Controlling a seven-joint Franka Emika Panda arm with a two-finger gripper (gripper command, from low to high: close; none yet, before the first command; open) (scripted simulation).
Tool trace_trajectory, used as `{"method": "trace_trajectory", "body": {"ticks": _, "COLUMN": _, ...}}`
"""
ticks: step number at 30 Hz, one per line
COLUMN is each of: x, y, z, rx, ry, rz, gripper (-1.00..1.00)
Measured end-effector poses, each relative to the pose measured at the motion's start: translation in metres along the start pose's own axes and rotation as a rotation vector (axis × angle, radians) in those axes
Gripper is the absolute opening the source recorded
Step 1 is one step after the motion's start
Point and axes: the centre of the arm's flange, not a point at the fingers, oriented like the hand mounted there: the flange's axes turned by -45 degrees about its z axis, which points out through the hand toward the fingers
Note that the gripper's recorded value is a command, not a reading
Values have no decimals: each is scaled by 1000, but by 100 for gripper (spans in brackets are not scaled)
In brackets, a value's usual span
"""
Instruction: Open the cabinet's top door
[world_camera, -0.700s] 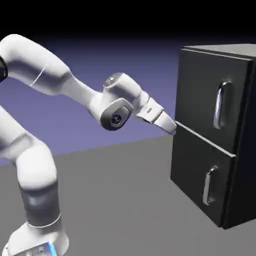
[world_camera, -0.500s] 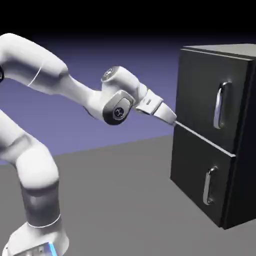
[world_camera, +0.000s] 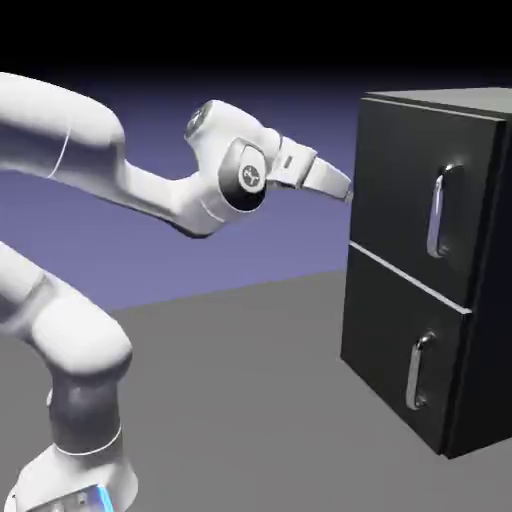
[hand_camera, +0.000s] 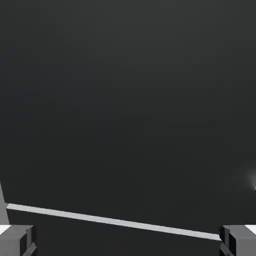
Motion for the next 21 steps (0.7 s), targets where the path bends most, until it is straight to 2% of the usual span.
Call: {"method": "trace_trajectory", "body": {"ticks": 21, "x": 8, "y": 57, "z": -9, "rx": -37, "ry": 267, "rz": 30, "gripper": 0}}
